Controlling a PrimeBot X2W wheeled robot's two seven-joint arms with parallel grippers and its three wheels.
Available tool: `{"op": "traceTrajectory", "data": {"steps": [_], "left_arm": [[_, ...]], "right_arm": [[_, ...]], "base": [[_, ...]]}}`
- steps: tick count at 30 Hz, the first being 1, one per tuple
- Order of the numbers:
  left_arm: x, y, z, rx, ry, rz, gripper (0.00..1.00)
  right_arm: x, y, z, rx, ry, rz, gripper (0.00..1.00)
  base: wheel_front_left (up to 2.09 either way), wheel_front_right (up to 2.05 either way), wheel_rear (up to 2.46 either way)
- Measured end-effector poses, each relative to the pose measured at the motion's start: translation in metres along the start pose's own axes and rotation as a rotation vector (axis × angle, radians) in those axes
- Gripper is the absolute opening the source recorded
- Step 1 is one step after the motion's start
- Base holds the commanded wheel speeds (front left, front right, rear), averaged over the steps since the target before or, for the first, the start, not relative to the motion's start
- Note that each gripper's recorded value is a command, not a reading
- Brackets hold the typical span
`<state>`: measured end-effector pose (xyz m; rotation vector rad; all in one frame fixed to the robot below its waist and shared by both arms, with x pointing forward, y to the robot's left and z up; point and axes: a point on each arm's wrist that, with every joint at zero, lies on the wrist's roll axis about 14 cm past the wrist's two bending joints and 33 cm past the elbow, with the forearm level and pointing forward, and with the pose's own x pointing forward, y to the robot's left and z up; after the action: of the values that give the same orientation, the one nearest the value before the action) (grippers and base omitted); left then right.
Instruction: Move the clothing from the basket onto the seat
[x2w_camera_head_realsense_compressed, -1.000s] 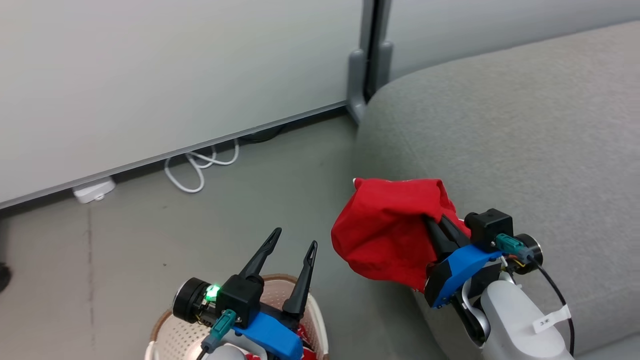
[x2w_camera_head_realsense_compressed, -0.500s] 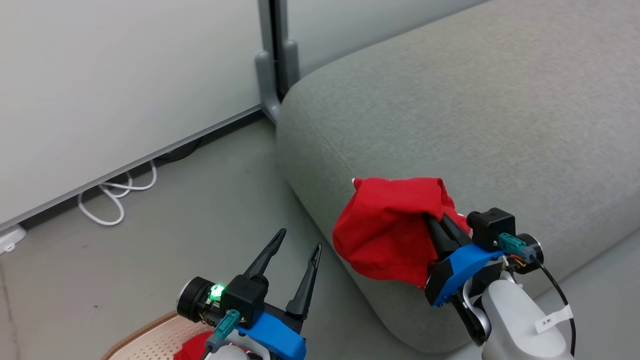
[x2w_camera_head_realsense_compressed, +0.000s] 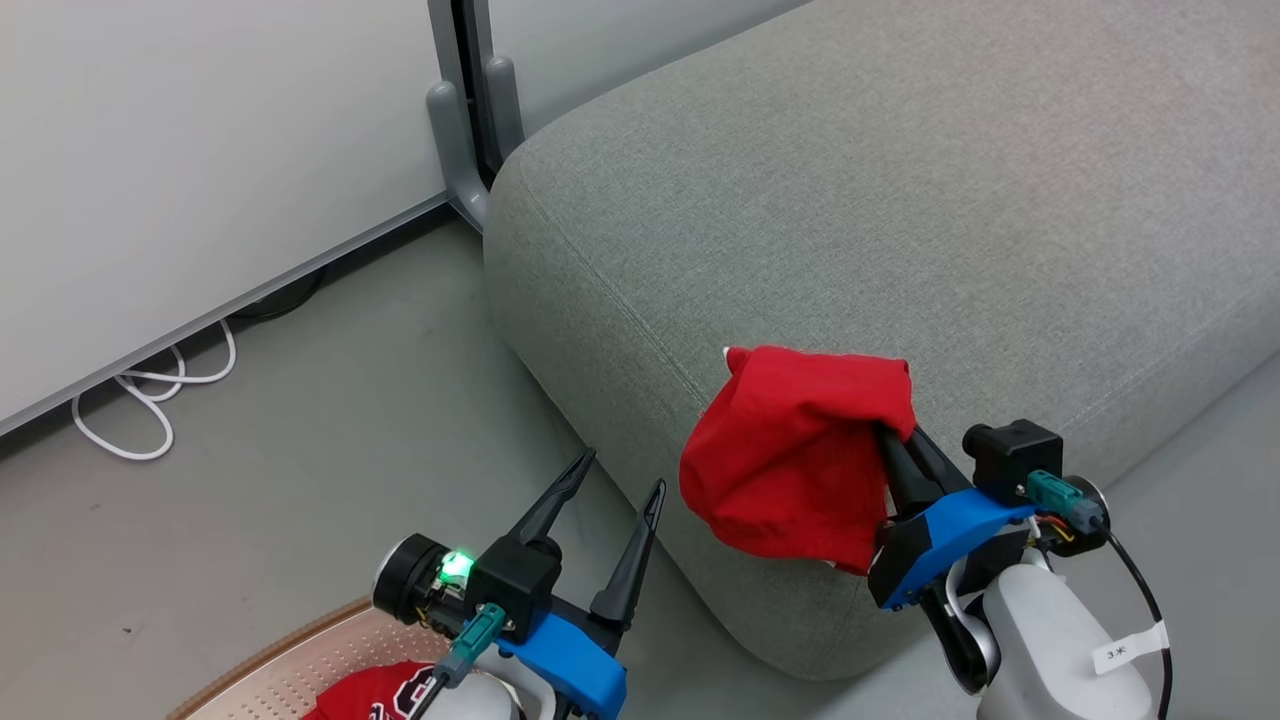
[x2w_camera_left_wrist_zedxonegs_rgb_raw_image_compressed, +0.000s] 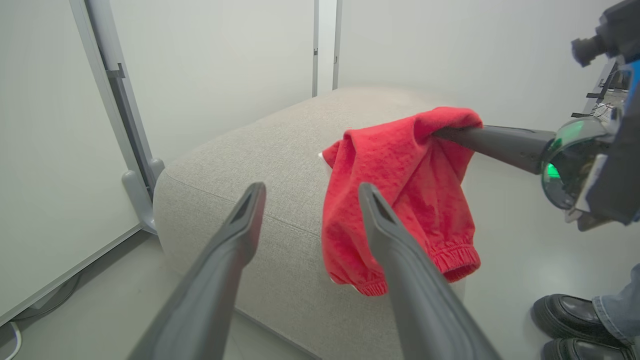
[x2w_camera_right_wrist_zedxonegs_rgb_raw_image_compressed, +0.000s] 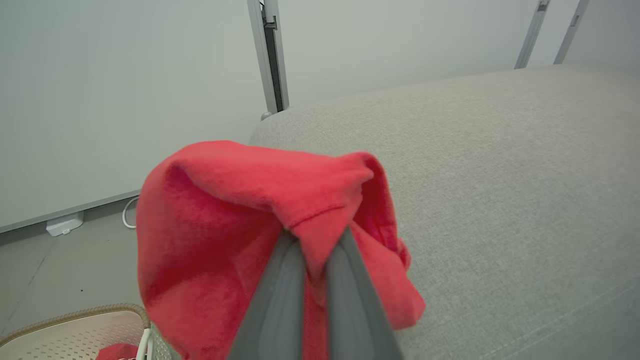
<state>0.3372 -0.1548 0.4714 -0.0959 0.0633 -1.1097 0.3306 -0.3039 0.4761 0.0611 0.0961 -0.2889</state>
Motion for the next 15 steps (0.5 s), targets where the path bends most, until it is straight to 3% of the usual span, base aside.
{"op": "traceTrajectory", "data": {"steps": [15], "left_arm": [[0.0034,0.0008,0.0014,-0.009,-0.009,-0.009,1.00]], "right_arm": [[0.0026,-0.0021,0.0031,0.026,-0.012,-0.012,0.00]], "base": [[0.00,0.00,0.00]]}}
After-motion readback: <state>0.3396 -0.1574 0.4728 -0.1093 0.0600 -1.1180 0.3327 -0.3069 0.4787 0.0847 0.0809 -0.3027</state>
